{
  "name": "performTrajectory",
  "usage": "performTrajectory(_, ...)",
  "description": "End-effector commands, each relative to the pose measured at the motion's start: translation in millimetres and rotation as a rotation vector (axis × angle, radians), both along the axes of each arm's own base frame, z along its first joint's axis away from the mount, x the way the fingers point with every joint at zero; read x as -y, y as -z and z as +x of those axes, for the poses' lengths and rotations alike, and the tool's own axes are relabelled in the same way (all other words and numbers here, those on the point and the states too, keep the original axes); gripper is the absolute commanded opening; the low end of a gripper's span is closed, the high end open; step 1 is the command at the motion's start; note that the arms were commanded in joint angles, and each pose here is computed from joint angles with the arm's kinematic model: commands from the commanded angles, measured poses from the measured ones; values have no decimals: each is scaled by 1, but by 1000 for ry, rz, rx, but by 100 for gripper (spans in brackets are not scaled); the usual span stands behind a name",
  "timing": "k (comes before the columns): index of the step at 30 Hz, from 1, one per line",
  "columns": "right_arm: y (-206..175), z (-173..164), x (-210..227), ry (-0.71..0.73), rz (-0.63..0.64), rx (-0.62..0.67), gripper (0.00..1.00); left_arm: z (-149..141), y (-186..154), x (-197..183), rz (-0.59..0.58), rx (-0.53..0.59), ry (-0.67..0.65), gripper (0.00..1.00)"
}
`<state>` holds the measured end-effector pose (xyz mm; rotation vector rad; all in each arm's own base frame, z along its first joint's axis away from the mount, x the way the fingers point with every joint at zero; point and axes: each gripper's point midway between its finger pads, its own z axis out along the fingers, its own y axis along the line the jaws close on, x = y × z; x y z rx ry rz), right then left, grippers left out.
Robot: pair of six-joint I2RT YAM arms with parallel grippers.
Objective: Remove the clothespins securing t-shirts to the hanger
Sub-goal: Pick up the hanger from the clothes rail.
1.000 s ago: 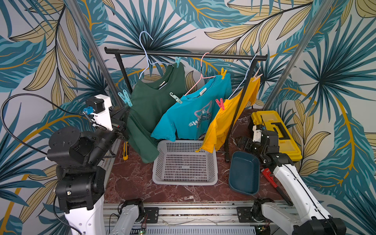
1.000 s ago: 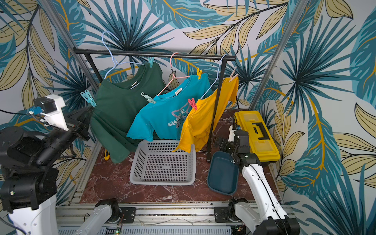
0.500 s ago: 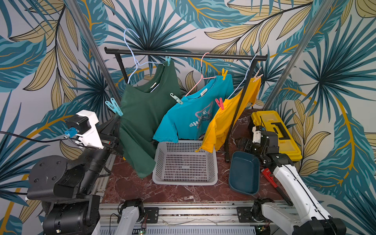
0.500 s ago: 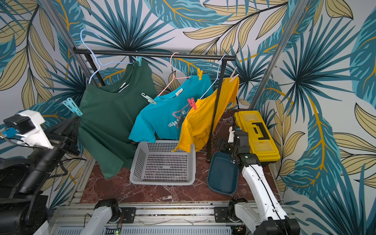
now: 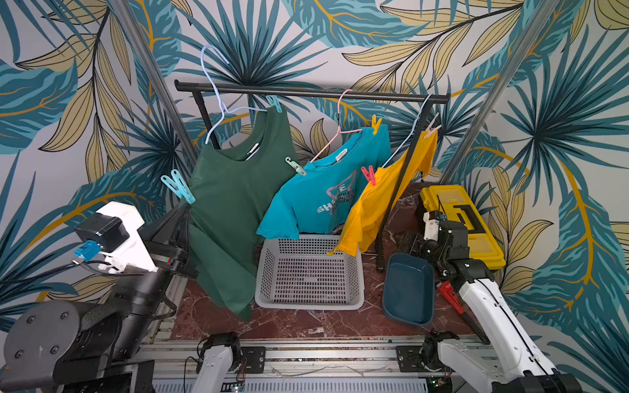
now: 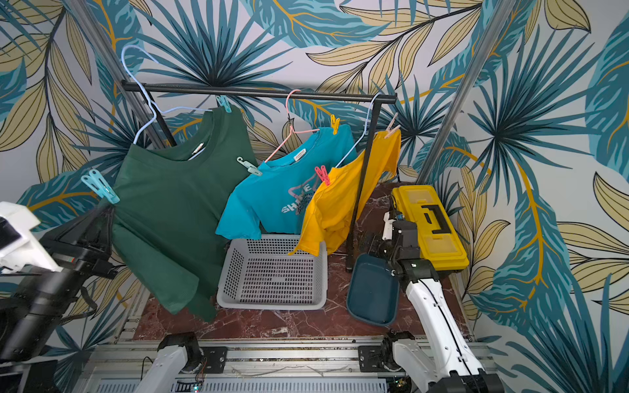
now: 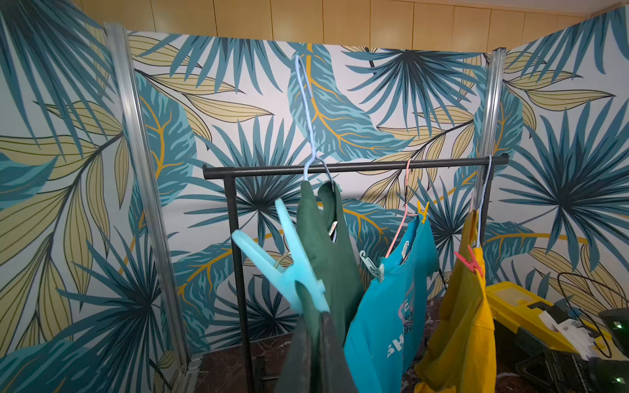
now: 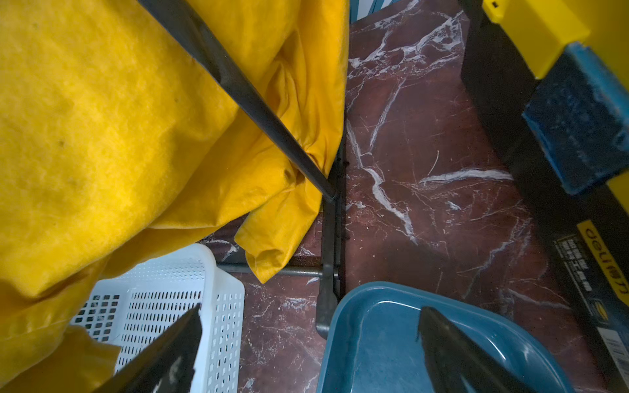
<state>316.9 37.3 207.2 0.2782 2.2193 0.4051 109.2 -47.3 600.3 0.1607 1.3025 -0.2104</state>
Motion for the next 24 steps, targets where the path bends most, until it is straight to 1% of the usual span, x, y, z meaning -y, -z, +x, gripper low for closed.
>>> performTrajectory(1,6,-3,0,-8,-16,-24,99,-39,-50,12,-9,183,61,0)
performTrajectory(11,9,-8,2,5,-24,-32,99,-46,-100,22,-12,269,140,0)
performTrajectory(18,4,-8,3,2,-31,-22,99,-57,-116,24,8,324,160,0)
performTrajectory(24,0,-7,4,5,-41,-17,99,-77,-119,26,12,358,198,0)
